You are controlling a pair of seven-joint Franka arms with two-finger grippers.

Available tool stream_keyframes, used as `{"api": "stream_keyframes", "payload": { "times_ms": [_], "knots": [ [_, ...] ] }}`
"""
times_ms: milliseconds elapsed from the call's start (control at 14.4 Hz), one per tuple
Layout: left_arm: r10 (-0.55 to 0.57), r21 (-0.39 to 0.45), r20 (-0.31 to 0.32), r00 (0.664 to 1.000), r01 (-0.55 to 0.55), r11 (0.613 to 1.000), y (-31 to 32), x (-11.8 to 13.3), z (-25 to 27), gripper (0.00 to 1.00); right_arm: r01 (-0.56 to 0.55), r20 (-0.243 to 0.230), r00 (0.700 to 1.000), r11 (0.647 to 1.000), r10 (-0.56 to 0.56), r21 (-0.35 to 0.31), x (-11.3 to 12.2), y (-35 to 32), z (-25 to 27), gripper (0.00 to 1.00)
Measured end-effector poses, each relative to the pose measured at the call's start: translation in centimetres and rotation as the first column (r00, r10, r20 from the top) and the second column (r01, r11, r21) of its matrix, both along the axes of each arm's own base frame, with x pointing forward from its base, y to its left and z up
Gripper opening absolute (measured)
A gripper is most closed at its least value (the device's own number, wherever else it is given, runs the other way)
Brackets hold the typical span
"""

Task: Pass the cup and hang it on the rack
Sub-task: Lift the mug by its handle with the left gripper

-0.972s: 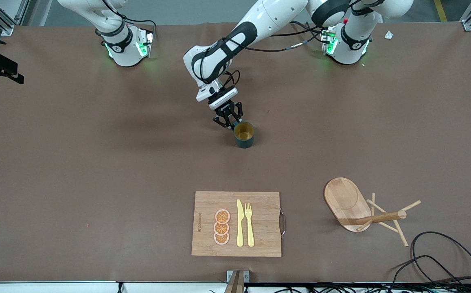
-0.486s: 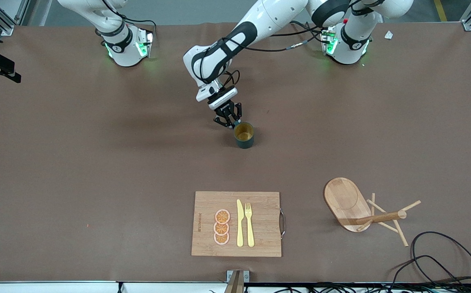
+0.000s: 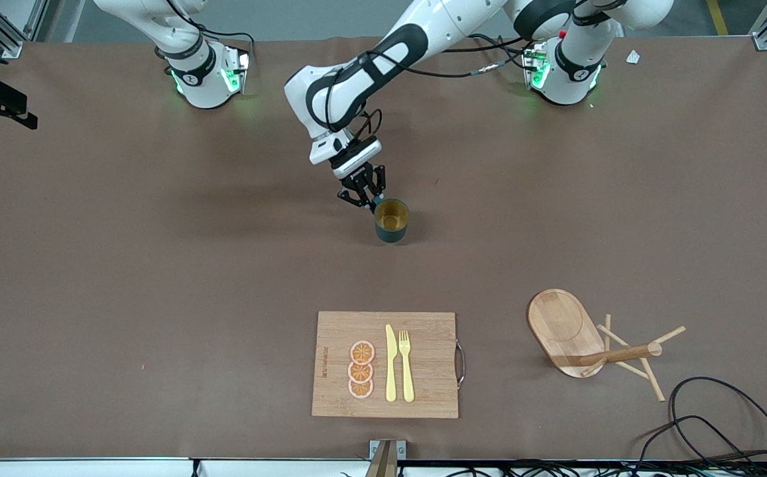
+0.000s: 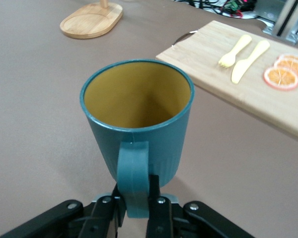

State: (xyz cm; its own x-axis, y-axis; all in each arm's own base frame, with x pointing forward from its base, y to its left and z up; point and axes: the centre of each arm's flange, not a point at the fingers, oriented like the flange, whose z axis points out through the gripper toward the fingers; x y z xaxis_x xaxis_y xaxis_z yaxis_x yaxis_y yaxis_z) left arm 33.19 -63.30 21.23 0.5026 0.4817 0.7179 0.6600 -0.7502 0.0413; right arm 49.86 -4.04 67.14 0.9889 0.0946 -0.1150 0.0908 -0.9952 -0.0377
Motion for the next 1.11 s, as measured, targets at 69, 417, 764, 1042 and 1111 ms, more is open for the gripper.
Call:
{"api": "stream_keyframes", "payload": {
  "times_ms": [69, 417, 764, 1042, 1111],
  "knots": [
    [0.035, -0.036, -0.015, 0.999, -0.035, 0.999, 0.2, 1.3, 2.1, 0.21, -0.004, 0.002, 1.0, 1.0, 0.004, 0.0, -0.1, 0.2, 0.1, 1.0],
    [0.129, -0.187, -0.175, 0.976, -0.162, 0.969, 3.8, 7.9, 14.7, 0.21, -0.009, 0.002, 1.0, 1.0, 0.009, -0.001, -0.3, 0.5, 0.0, 1.0],
    [0.123, -0.322, -0.341, 0.932, -0.239, 0.916, 11.7, 14.6, 25.7, 0.21, -0.012, 0.004, 1.0, 1.0, 0.012, -0.001, -0.3, 0.6, 0.1, 1.0],
    [0.071, -0.476, -0.463, 0.884, -0.315, 0.822, 20.4, 20.1, 33.0, 0.21, -0.012, 0.005, 1.0, 1.0, 0.012, -0.001, -0.3, 0.6, 0.1, 1.0],
    [0.056, -0.506, -0.481, 0.875, -0.33, 0.797, 22.7, 21.3, 34.2, 0.21, -0.012, 0.005, 1.0, 1.0, 0.012, -0.001, -0.3, 0.7, 0.1, 1.0]
  ]
}}
